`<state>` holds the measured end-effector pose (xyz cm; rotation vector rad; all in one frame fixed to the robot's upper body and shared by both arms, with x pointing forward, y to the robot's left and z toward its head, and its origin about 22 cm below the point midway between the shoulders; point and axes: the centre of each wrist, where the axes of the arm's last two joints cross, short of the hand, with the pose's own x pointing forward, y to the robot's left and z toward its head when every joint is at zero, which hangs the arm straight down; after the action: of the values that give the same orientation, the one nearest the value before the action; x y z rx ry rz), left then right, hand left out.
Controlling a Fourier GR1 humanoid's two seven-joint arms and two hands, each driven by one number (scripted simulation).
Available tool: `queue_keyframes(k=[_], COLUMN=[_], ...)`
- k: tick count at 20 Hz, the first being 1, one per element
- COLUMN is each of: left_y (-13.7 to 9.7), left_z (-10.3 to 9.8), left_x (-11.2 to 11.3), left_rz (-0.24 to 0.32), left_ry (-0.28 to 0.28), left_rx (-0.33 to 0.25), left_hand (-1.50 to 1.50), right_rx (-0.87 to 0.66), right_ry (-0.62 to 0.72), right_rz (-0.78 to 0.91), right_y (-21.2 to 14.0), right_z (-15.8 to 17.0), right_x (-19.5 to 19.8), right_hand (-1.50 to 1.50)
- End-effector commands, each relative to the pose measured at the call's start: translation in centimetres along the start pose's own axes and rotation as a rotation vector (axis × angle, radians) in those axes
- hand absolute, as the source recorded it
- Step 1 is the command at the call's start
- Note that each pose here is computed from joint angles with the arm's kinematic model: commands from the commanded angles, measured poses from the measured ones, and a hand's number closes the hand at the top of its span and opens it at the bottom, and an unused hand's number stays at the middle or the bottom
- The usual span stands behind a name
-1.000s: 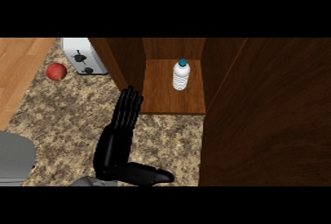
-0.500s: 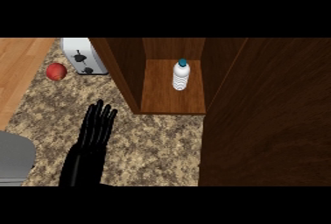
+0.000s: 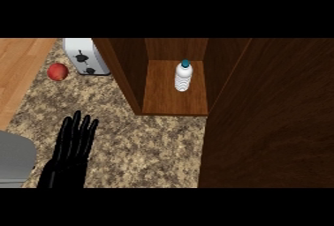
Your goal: Pick up the bottled water, place it into the cabinet and close the cabinet
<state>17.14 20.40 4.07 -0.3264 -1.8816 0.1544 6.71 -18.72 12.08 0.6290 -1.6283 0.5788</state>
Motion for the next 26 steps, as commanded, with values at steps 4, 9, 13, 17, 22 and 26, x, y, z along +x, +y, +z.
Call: queue_keyframes(k=[4, 9, 13, 17, 22, 26], left_y=[2.3, 3.1, 4.0, 4.8, 5.3, 5.9], left_z=[0.7, 0.8, 1.5, 1.2, 1.6, 1.2], left_x=[1.8, 2.5, 2.3, 2.7, 3.3, 3.4], left_rz=[-0.011, -0.013, -0.016, -0.016, 0.004, 0.002], left_ry=[-0.010, -0.019, 0.001, -0.008, 0.003, -0.025], left_rx=[0.006, 0.002, 0.011, 0.020, -0.018, -0.014], left_hand=[-1.50, -1.50, -1.50, -1.50, -1.50, -1.50], right_rx=[0.131, 0.142, 0.152, 0.177, 0.189, 0.227], right_ry=[-0.111, -0.137, -0.119, -0.115, -0.112, -0.101], right_rz=[0.159, 0.201, 0.199, 0.236, 0.263, 0.278], right_y=[2.2, 2.3, 2.9, 3.1, 2.7, 2.7], right_z=[-3.3, -5.3, -6.4, -7.9, -8.9, -9.6], right_x=[3.2, 3.3, 3.5, 3.0, 3.3, 3.1], right_hand=[1.50, 1.50, 1.50, 1.50, 1.50, 1.50])
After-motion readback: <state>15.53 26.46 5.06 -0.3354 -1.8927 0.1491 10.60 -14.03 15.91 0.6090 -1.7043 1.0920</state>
